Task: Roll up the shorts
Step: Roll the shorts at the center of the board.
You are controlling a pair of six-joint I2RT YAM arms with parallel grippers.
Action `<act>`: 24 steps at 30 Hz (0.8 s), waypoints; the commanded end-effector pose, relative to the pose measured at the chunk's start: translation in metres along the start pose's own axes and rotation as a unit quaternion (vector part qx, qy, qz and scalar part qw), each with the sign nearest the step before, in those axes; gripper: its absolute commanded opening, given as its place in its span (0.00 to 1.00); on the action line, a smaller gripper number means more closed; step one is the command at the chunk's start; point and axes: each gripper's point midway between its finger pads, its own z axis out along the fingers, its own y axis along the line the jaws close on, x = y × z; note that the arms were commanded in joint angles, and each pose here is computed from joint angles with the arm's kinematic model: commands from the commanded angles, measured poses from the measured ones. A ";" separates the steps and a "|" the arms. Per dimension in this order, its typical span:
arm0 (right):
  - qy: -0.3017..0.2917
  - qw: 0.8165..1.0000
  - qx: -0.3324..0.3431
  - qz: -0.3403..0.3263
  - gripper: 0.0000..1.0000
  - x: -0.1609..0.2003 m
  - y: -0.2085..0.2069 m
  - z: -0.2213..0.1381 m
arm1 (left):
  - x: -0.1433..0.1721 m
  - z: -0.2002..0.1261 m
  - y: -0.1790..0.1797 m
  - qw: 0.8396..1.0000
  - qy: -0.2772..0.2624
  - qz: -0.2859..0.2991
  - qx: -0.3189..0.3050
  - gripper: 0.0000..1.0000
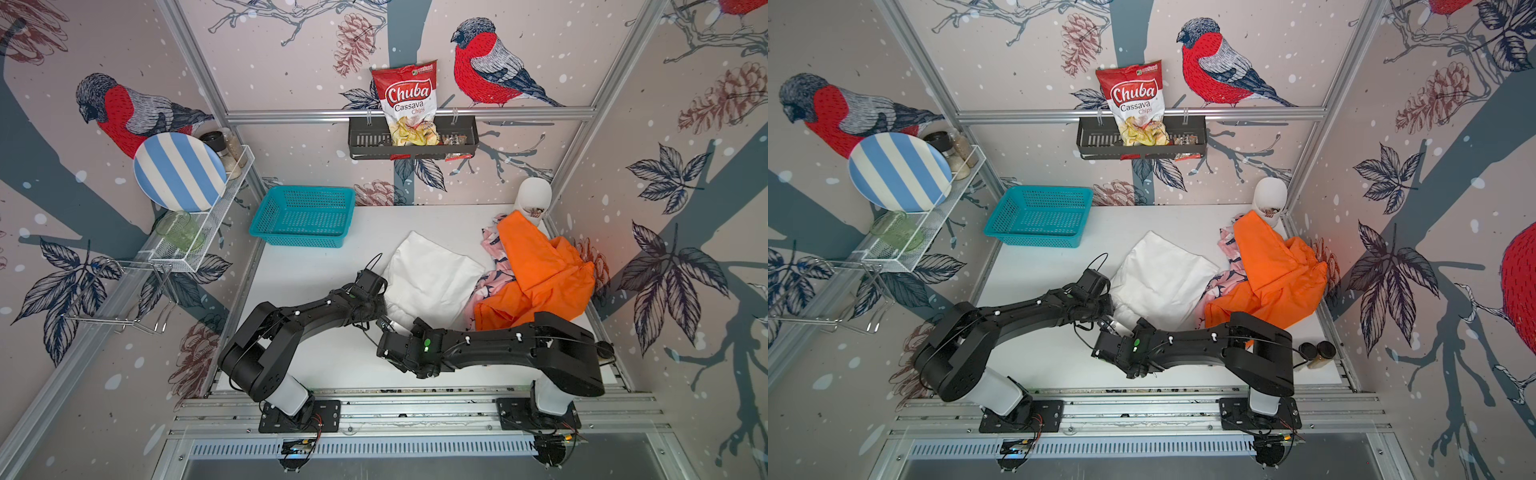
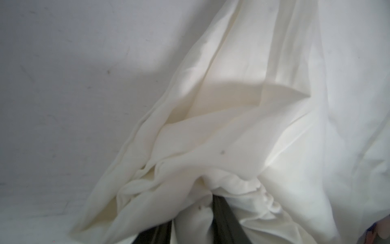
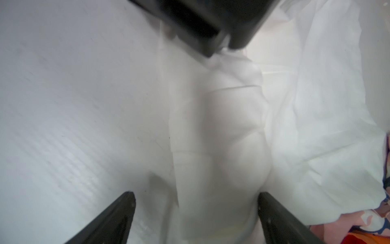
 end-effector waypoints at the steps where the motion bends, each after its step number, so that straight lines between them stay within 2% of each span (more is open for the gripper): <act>1: 0.015 0.998 0.025 -0.053 0.91 0.012 -0.001 0.016 | 0.009 -0.002 0.015 0.999 0.019 0.008 -0.027 0.36; 3: 0.027 0.997 0.039 -0.063 0.83 0.020 -0.003 0.023 | 0.009 -0.003 0.017 0.999 0.019 0.007 -0.027 0.37; 4: 0.033 0.996 0.047 -0.067 0.75 0.023 -0.004 0.026 | 0.008 -0.004 0.018 0.999 0.018 0.006 -0.028 0.37; 7: 0.037 0.995 0.060 -0.068 0.46 0.025 -0.005 0.028 | 0.008 -0.008 0.025 0.999 0.015 -0.001 -0.030 0.39; 10: 0.024 0.997 0.041 -0.058 0.21 0.016 0.002 0.024 | 0.009 -0.013 0.037 0.999 0.013 -0.014 -0.036 0.40; 12: 0.015 0.999 -0.004 -0.045 0.10 0.007 0.017 0.018 | 0.009 -0.020 0.046 0.999 0.009 -0.022 -0.040 0.41; 15: 0.003 0.993 -0.116 -0.014 0.01 -0.007 0.050 0.001 | 0.003 -0.041 0.053 0.998 -0.011 -0.024 -0.058 0.43; 18: 0.000 0.974 -0.223 0.030 0.00 -0.021 0.076 -0.016 | -0.011 -0.070 0.051 0.997 -0.046 -0.028 -0.054 0.47; 20: -0.005 0.953 -0.294 0.070 0.00 -0.032 0.084 -0.028 | -0.021 -0.091 0.048 0.996 -0.070 -0.031 -0.049 0.50; 24: -0.019 0.896 -0.413 0.161 0.01 -0.051 0.079 -0.041 | -0.032 -0.122 0.040 0.994 -0.098 -0.030 -0.034 0.55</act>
